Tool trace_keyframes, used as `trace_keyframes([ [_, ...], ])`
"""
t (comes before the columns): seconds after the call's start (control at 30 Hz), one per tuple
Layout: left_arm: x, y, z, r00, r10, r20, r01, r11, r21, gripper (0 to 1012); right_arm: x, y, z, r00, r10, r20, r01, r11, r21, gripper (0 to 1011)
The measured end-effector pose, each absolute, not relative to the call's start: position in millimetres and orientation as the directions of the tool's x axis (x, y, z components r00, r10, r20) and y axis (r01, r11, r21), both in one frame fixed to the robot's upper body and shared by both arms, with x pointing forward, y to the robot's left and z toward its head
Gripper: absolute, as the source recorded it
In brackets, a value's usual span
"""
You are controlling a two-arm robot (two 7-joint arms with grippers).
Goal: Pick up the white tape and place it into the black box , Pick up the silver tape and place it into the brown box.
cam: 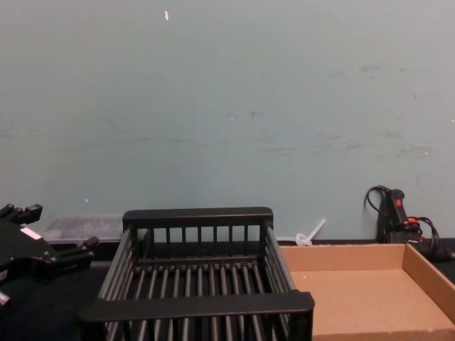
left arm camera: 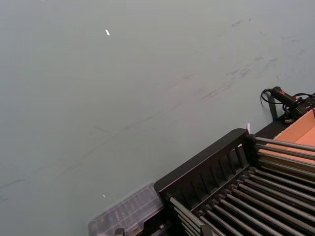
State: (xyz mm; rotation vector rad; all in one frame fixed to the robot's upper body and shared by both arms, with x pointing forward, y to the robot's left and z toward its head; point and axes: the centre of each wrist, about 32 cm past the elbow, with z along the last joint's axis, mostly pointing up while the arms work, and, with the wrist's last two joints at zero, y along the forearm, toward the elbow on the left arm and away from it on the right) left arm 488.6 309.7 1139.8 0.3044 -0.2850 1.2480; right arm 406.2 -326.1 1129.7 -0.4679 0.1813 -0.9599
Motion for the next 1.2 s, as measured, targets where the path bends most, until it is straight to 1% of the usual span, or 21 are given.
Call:
trace_keyframes([
  [0.1, 488.6, 309.7, 1139.8, 0.292, 0.88, 0.374, -0.955, 0.287, 0.07, 1001, 406.2, -326.1, 1129.7, 0.568, -0.821, 0.056, 0.745, 0.484, -0.46, 984],
  [0.17, 488.6, 309.7, 1139.8, 0.292, 0.88, 0.374, -0.955, 0.287, 0.07, 1001, 406.2, -326.1, 1129.8, 0.568, -0.821, 0.056, 0.745, 0.484, -0.46, 926],
  [0.27, 488.6, 309.7, 1139.8, 0.292, 0.88, 0.374, -0.955, 0.287, 0.07, 1001, 406.2, -326.0, 1129.9, 0.568, -0.821, 0.056, 0.745, 0.484, -0.46, 865],
  [0.33, 488.6, 309.7, 1139.8, 0.292, 0.88, 0.374, -0.955, 0.287, 0.07, 1001, 406.2, -326.0, 1129.9, 0.568, -0.821, 0.056, 0.745, 0.484, -0.46, 798],
  [0.37, 488.7, 309.7, 1139.8, 0.292, 0.88, 0.374, -0.955, 0.287, 0.07, 1001, 406.2, -326.0, 1129.9, 0.568, -0.821, 0.056, 0.745, 0.484, -0.46, 786],
  [0.4, 488.6, 309.7, 1139.8, 0.292, 0.88, 0.374, -0.955, 0.287, 0.07, 1001, 406.2, -326.0, 1129.9, 0.568, -0.821, 0.056, 0.745, 0.484, -0.46, 739],
  [0.43, 488.6, 309.7, 1139.8, 0.292, 0.88, 0.374, -0.955, 0.287, 0.07, 1001, 406.2, -326.0, 1129.9, 0.568, -0.821, 0.056, 0.745, 0.484, -0.46, 720],
  [0.47, 488.6, 309.7, 1139.8, 0.292, 0.88, 0.374, -0.955, 0.287, 0.07, 1001, 406.2, -326.0, 1129.9, 0.568, -0.821, 0.056, 0.745, 0.484, -0.46, 661],
  [0.53, 488.6, 309.7, 1139.7, 0.292, 0.88, 0.374, -0.955, 0.287, 0.07, 1001, 406.2, -326.0, 1129.9, 0.568, -0.821, 0.056, 0.745, 0.484, -0.46, 648],
  [0.57, 488.6, 309.7, 1139.8, 0.292, 0.88, 0.374, -0.955, 0.287, 0.07, 1001, 406.2, -326.0, 1129.9, 0.568, -0.821, 0.056, 0.745, 0.484, -0.46, 591],
  [0.63, 488.6, 309.7, 1139.8, 0.292, 0.88, 0.374, -0.955, 0.287, 0.07, 1001, 406.2, -326.0, 1129.9, 0.568, -0.821, 0.056, 0.745, 0.484, -0.46, 521],
  [0.67, 488.6, 309.7, 1139.8, 0.292, 0.88, 0.374, -0.955, 0.287, 0.07, 1001, 406.2, -326.0, 1129.9, 0.568, -0.821, 0.056, 0.745, 0.484, -0.46, 503],
  [0.7, 488.6, 309.7, 1139.8, 0.292, 0.88, 0.374, -0.955, 0.287, 0.07, 1001, 406.2, -326.0, 1129.9, 0.568, -0.821, 0.056, 0.745, 0.484, -0.46, 446],
  [0.77, 488.6, 309.7, 1139.7, 0.292, 0.88, 0.374, -0.955, 0.287, 0.07, 1001, 406.2, -326.0, 1129.9, 0.568, -0.821, 0.056, 0.745, 0.484, -0.46, 396],
  [0.83, 488.7, 309.7, 1139.8, 0.292, 0.88, 0.374, -0.955, 0.287, 0.07, 1001, 406.2, -326.0, 1129.9, 0.568, -0.821, 0.056, 0.745, 0.484, -0.46, 319],
  [0.9, 488.6, 309.6, 1139.8, 0.292, 0.88, 0.374, -0.955, 0.287, 0.07, 1001, 406.2, -326.0, 1129.9, 0.568, -0.821, 0.056, 0.745, 0.484, -0.46, 274],
  [0.93, 488.6, 309.6, 1139.8, 0.292, 0.88, 0.374, -0.955, 0.287, 0.07, 1001, 406.2, -326.0, 1129.9, 0.568, -0.821, 0.056, 0.745, 0.484, -0.46, 217],
  [1.0, 488.6, 309.7, 1139.8, 0.292, 0.88, 0.374, -0.955, 0.287, 0.07, 1001, 406.2, -326.0, 1129.9, 0.568, -0.821, 0.056, 0.745, 0.484, -0.46, 159],
  [1.1, 488.6, 309.7, 1139.8, 0.292, 0.88, 0.374, -0.955, 0.287, 0.07, 1001, 406.2, -326.0, 1129.9, 0.568, -0.821, 0.056, 0.745, 0.484, -0.46, 98],
  [1.2, 488.6, 309.7, 1139.8, 0.292, 0.88, 0.374, -0.955, 0.287, 0.07, 1001, 406.2, -326.0, 1129.8, 0.568, -0.821, 0.056, 0.745, 0.484, -0.46, 88],
])
